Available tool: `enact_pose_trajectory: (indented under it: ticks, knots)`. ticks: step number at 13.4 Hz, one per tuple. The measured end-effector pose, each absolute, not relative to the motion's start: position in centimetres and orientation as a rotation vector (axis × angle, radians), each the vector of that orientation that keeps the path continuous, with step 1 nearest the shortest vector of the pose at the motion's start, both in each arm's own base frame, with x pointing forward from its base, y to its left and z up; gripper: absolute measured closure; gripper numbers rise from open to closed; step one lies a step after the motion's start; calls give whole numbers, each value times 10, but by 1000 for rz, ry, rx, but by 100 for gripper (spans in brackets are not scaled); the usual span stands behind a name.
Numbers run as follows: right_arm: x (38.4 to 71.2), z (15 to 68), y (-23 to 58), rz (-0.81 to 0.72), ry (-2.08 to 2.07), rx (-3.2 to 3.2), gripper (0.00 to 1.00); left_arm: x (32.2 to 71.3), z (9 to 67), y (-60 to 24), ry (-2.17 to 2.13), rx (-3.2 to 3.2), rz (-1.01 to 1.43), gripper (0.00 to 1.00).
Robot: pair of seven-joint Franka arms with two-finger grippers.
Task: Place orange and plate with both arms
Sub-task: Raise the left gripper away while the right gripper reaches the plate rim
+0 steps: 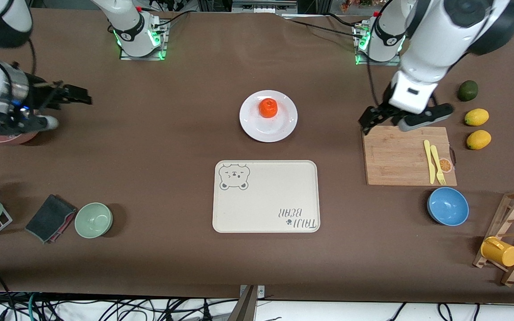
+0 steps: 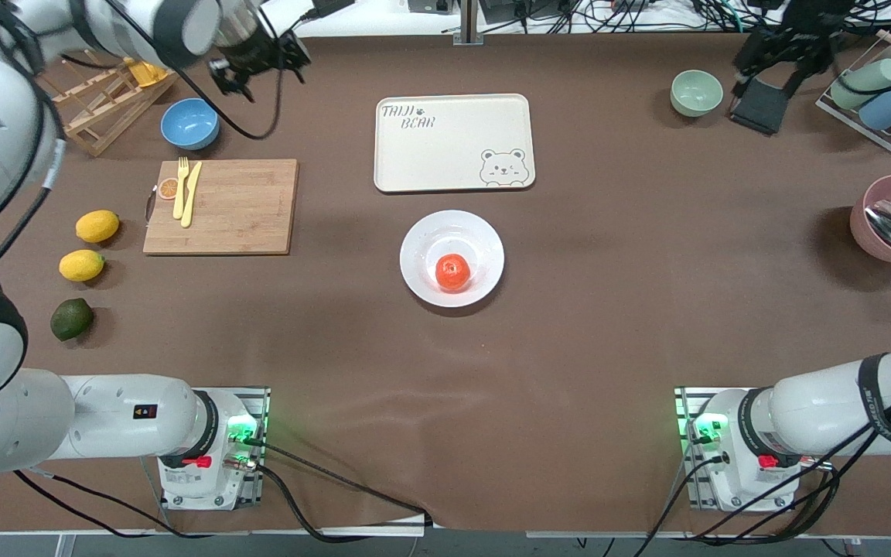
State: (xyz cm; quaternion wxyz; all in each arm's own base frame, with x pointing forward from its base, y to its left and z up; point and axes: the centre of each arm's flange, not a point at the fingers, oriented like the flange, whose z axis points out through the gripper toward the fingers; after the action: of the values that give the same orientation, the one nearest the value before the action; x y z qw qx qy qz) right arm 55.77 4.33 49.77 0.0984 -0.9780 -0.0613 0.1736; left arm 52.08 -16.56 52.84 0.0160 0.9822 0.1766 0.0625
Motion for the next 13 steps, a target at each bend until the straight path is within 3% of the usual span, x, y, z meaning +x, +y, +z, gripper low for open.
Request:
enact_pose_trajectory:
  ticks: [5, 8, 13]
  knots:
    - [594, 368, 86, 508, -19, -2560, 0, 528, 615, -60, 483, 3102, 128, 0]
    - [587, 310, 129, 513, -16, -2341, 0, 522, 634, -27, 514, 3098, 126, 0]
    - [564, 204, 182, 313, -219, -2053, 0, 515, 643, -15, 502, 3041, 118, 0]
